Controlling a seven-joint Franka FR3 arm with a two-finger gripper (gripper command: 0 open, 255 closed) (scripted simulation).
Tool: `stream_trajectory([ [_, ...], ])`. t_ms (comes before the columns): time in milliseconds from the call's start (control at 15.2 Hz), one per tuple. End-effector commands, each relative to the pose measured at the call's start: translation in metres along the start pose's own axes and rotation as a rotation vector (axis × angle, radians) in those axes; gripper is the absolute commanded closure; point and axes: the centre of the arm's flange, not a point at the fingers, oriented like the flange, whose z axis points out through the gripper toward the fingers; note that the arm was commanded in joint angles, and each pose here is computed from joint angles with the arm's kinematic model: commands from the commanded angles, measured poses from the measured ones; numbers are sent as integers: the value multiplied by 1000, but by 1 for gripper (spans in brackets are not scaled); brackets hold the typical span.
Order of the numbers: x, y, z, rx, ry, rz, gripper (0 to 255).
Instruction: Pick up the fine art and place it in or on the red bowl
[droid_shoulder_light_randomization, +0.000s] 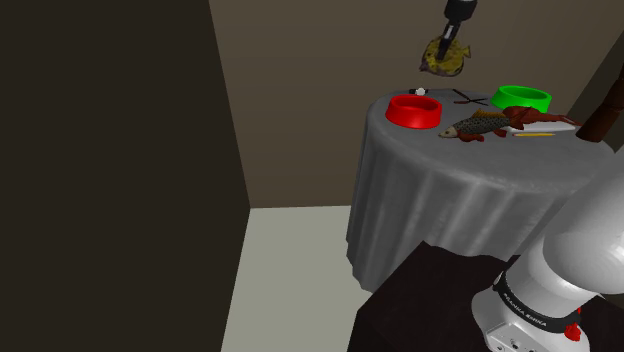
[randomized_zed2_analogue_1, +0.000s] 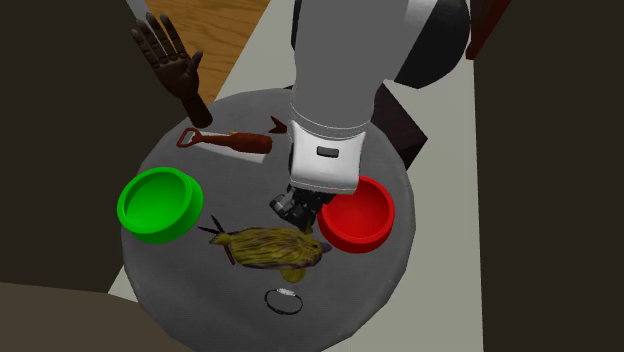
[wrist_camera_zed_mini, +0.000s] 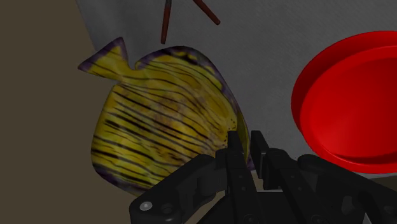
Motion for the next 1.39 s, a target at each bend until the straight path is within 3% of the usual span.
stream_trajectory([
  [0, 1, 3, -11, 0, 0, 0, 255],
  [132, 2, 5, -18, 0, 0, 0, 255],
  [1122, 30, -175, -89, 0, 0, 0, 255],
  [1320, 28, -180, -74, 0, 0, 0, 255],
])
